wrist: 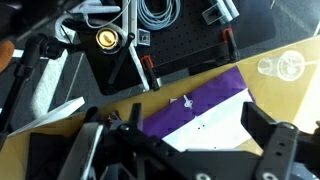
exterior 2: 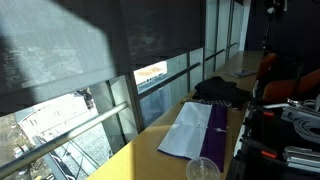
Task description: Close the book
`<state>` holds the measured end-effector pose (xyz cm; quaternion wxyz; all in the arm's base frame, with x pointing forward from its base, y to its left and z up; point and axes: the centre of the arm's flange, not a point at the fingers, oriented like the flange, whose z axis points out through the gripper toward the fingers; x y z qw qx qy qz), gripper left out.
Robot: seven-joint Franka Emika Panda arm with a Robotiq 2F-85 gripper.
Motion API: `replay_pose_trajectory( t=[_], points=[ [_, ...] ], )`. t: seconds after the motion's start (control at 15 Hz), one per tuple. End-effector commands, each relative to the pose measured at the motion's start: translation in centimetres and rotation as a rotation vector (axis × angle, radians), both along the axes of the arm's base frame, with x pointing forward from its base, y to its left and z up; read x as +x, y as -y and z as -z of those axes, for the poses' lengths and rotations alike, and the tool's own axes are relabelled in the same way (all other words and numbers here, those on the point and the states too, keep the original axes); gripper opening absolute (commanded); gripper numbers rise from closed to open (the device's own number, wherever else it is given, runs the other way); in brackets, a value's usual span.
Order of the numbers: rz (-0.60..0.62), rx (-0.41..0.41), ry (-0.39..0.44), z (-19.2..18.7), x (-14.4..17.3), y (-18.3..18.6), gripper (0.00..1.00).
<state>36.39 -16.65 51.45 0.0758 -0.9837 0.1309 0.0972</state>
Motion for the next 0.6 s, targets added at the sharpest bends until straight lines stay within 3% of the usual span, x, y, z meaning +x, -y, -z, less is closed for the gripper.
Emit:
replay_pose_trajectory(
  t=[0.0,0.33,0.53],
  points=[
    [-0.02,-0.014,0.063,3.0,8.4,3.0,1.0],
    [-0.114,0.037,0.156,9.7,18.3,3.8,1.0],
    [-0.162,0.085,0.192,14.5,22.7,3.3,1.0]
  ],
)
